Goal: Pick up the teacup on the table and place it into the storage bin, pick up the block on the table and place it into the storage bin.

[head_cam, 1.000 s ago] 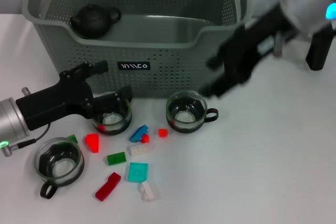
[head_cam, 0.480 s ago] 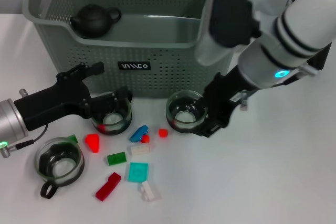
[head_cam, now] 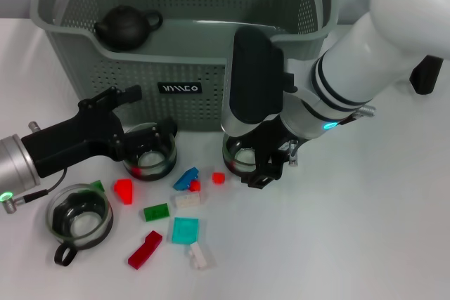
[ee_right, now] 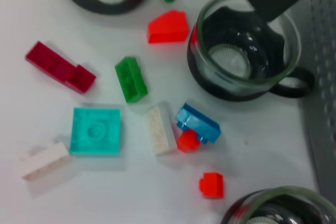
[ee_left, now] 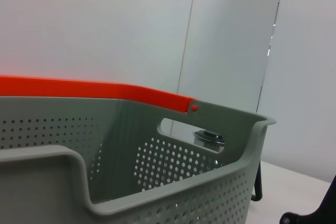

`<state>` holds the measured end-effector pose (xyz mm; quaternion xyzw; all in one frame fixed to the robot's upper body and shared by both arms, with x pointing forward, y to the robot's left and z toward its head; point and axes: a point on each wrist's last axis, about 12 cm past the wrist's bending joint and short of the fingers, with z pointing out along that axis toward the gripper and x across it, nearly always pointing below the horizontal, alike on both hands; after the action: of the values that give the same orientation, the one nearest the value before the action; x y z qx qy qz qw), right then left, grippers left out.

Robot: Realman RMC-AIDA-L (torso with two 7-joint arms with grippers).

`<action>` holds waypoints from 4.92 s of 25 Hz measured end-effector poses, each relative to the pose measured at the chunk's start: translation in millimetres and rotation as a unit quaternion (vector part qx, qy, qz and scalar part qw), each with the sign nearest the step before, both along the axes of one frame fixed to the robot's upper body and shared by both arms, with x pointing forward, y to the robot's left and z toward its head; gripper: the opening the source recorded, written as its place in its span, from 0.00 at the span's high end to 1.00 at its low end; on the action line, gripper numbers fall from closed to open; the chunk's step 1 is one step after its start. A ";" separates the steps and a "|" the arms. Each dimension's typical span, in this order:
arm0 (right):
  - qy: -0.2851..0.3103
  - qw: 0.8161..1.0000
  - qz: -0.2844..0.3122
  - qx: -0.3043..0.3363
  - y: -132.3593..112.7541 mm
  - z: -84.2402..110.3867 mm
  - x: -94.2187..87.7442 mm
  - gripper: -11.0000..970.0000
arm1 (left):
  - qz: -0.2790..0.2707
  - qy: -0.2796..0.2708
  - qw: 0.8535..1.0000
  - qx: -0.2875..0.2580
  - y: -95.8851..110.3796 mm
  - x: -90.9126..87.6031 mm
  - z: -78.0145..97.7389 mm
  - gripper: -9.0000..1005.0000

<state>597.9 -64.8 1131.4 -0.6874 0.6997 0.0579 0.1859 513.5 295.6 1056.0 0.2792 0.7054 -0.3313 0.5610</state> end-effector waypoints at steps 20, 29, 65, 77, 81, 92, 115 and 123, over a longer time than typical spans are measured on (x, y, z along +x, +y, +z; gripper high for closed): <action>0.033 0.999 -0.010 0.004 3.4 -11.0 5.3 0.28 | -0.002 -0.014 1.000 -0.007 -3.5 7.1 6.0 0.07; 0.033 0.999 -0.011 -0.003 2.9 -9.3 6.4 0.29 | 0.005 -0.021 1.000 -0.003 -2.5 13.5 9.1 0.07; 0.085 0.994 -0.071 0.001 0.6 13.7 1.2 0.94 | 0.011 -0.010 1.000 0.000 -2.3 8.9 3.1 0.07; 0.117 0.989 -0.091 0.008 -14.8 35.2 -1.6 0.94 | 0.015 -0.007 1.000 0.005 0.7 7.8 1.8 0.07; 0.126 0.988 -0.085 0.029 -20.4 55.3 -5.5 0.94 | -0.011 -0.002 1.000 0.012 5.3 -2.5 0.5 0.07; 0.068 0.987 -0.087 0.115 -39.0 128.4 -8.9 0.93 | -0.094 -0.006 0.995 0.022 4.7 -25.6 1.7 0.07; -0.075 0.948 -0.188 0.244 -20.8 159.9 68.5 0.93 | -0.085 -0.009 0.996 0.021 1.2 -20.2 1.8 0.07; -0.118 0.958 -0.171 0.196 10.8 112.5 87.2 0.93 | -0.082 -0.010 0.996 0.016 -1.4 -20.2 1.0 0.07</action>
<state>685.1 -54.0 1243.9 -0.5097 0.7548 0.0796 0.4051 493.3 294.2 1057.0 0.3480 0.6799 -0.3624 0.5342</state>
